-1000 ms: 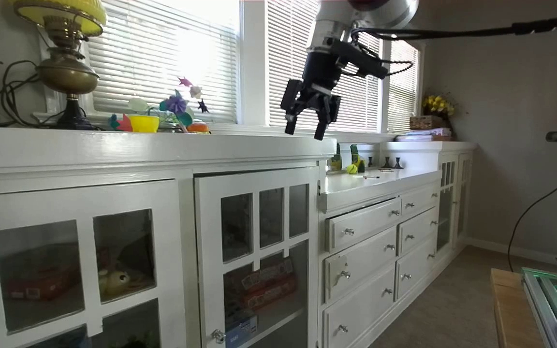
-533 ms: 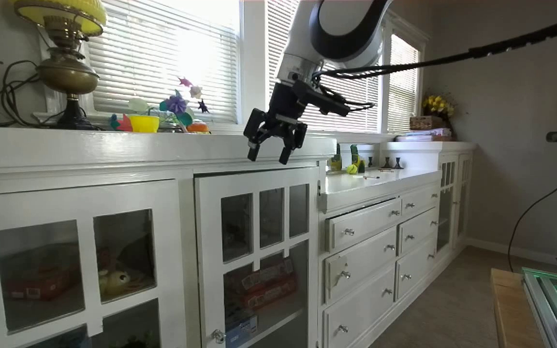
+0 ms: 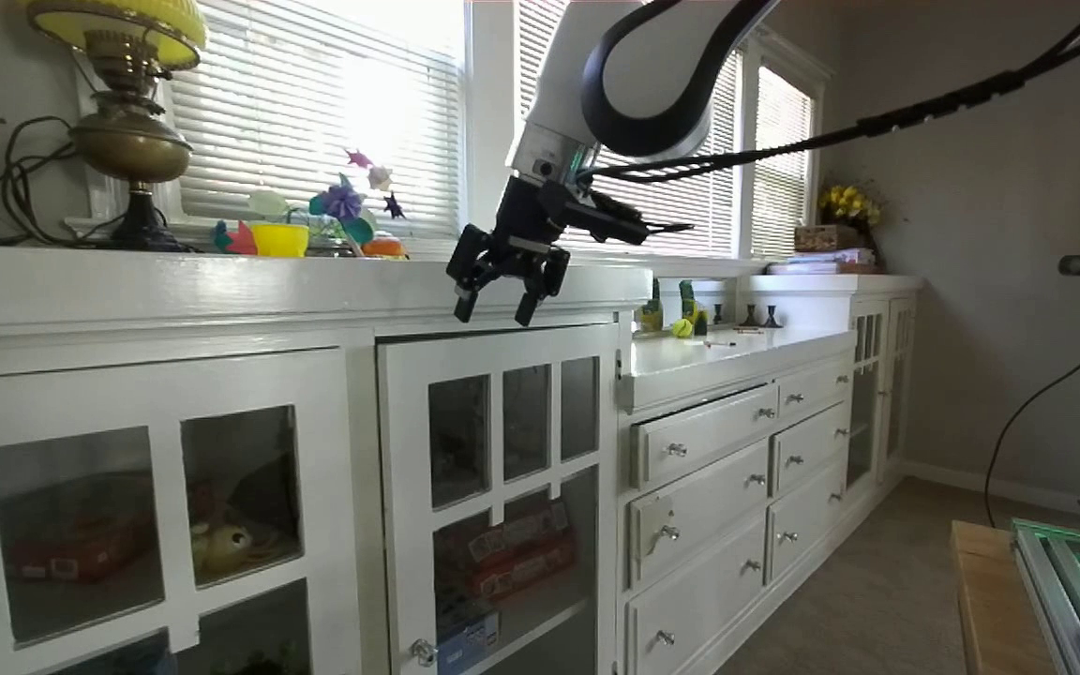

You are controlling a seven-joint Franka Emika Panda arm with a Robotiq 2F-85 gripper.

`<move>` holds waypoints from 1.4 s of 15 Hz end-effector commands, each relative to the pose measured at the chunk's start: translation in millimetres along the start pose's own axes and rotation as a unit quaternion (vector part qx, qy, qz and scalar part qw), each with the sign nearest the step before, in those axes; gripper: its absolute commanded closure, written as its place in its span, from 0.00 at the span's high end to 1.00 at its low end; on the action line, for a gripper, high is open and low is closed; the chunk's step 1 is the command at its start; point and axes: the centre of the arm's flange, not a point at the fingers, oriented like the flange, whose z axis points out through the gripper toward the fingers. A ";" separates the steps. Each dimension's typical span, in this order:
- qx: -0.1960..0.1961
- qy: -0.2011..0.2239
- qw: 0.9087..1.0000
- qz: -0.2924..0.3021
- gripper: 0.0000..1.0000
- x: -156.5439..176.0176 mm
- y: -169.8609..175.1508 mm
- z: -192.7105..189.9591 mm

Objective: Open the cabinet door on the right.

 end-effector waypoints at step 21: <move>-0.150 0.149 0.976 0.061 1.00 52.0 -126.1 85.6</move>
